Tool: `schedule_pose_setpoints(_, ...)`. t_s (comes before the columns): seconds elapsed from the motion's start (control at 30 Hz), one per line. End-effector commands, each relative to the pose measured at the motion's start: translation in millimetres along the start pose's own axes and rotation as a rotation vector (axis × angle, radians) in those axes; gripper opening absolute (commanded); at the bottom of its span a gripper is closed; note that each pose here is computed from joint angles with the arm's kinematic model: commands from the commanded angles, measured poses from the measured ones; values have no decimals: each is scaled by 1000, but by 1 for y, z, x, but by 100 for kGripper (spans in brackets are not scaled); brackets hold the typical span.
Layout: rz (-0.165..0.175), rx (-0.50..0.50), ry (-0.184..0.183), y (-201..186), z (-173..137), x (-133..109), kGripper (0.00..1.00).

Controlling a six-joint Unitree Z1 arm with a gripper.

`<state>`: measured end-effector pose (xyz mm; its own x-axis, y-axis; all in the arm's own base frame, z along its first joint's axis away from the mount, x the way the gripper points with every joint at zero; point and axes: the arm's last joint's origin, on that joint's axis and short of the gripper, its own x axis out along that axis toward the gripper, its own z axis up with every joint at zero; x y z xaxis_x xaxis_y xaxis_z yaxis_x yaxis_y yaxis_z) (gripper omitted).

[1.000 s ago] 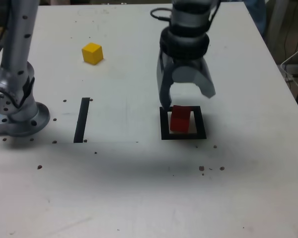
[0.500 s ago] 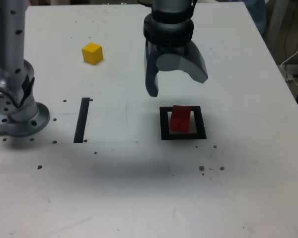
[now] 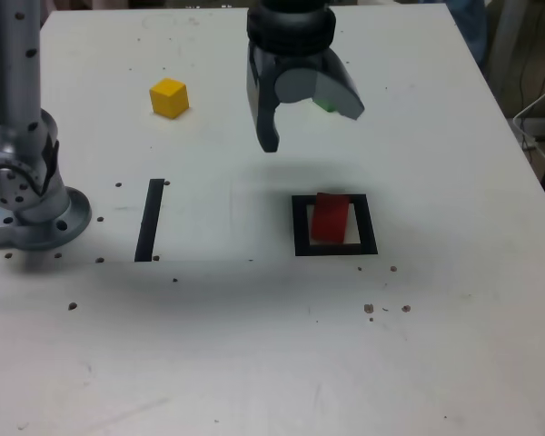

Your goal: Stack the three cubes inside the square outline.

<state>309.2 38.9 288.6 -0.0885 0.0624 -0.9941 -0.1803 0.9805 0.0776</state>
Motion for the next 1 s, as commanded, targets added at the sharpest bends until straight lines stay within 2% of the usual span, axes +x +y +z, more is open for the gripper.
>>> schedule_pose_setpoints(0.0,2,-22,-4,11,0,-2,100)
schedule_pose_setpoints(0.3,11,-56,-5,54,8,-8,100)
schedule_pose_setpoints(0.6,12,-112,15,119,24,-7,100)
schedule_pose_setpoints(0.77,16,-186,27,157,15,-1,100)
schedule_pose_setpoints(0.97,23,-303,41,208,-10,2,100)
